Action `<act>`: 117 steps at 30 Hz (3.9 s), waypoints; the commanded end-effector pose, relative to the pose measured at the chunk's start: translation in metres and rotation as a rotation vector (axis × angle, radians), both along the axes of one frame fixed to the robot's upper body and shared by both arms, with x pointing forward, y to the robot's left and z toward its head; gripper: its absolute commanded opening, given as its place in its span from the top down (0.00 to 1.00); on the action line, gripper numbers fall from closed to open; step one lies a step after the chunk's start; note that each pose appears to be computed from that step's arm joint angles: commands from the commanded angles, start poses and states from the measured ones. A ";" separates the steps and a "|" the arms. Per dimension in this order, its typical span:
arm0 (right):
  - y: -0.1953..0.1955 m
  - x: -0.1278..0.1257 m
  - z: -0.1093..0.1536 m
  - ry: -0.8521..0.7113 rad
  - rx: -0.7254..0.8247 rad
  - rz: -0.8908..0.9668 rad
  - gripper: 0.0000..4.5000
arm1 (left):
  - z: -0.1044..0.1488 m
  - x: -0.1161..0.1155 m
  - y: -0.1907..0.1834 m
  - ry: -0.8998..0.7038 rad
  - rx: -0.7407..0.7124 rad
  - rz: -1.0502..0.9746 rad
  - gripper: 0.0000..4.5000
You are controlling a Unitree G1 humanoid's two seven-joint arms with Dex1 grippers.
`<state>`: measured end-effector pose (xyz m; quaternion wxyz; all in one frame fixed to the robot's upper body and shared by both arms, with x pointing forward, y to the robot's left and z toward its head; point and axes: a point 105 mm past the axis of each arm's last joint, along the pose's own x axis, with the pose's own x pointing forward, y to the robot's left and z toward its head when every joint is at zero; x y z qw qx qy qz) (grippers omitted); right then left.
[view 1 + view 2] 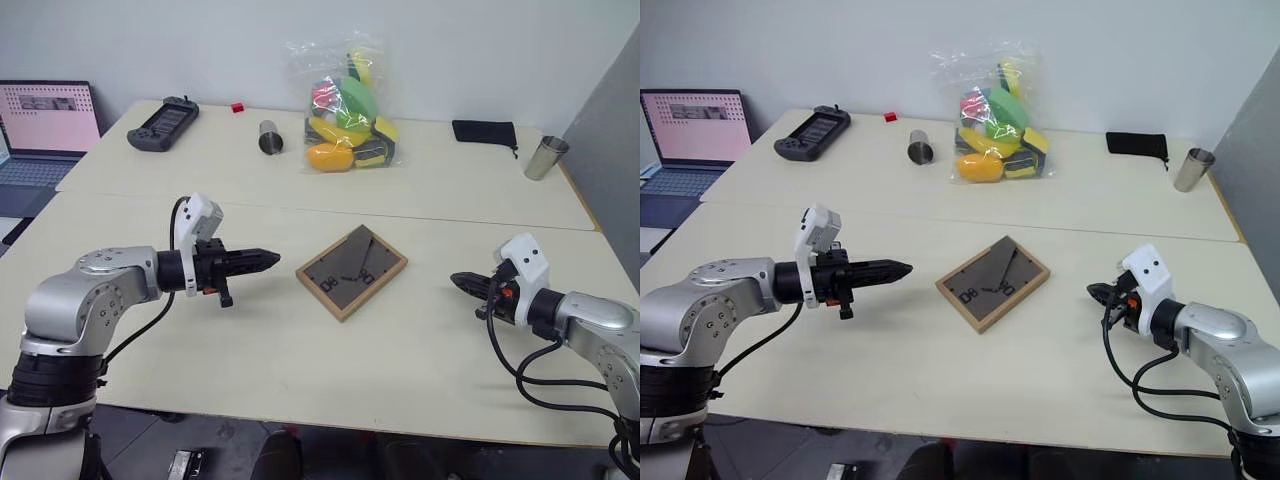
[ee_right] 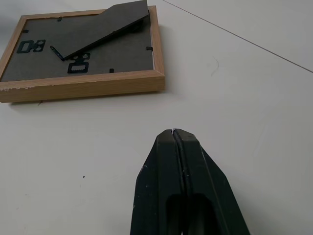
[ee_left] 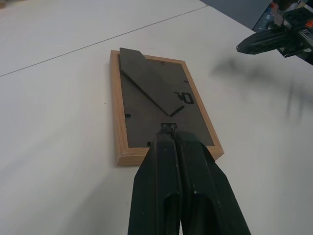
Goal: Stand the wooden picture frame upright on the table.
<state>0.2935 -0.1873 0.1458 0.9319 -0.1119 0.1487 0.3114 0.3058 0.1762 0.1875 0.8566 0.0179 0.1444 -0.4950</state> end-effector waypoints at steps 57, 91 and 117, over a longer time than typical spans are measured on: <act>0.039 0.006 0.017 -0.158 -0.070 0.035 1.00 | -0.046 0.103 -0.061 -0.078 0.232 -0.179 1.00; 0.082 0.059 -0.022 -0.111 -0.050 0.091 1.00 | -0.042 0.089 -0.051 -0.043 0.216 -0.253 1.00; 0.094 0.064 -0.019 -0.134 -0.059 0.145 1.00 | -0.050 0.089 -0.022 -0.022 0.245 -0.110 1.00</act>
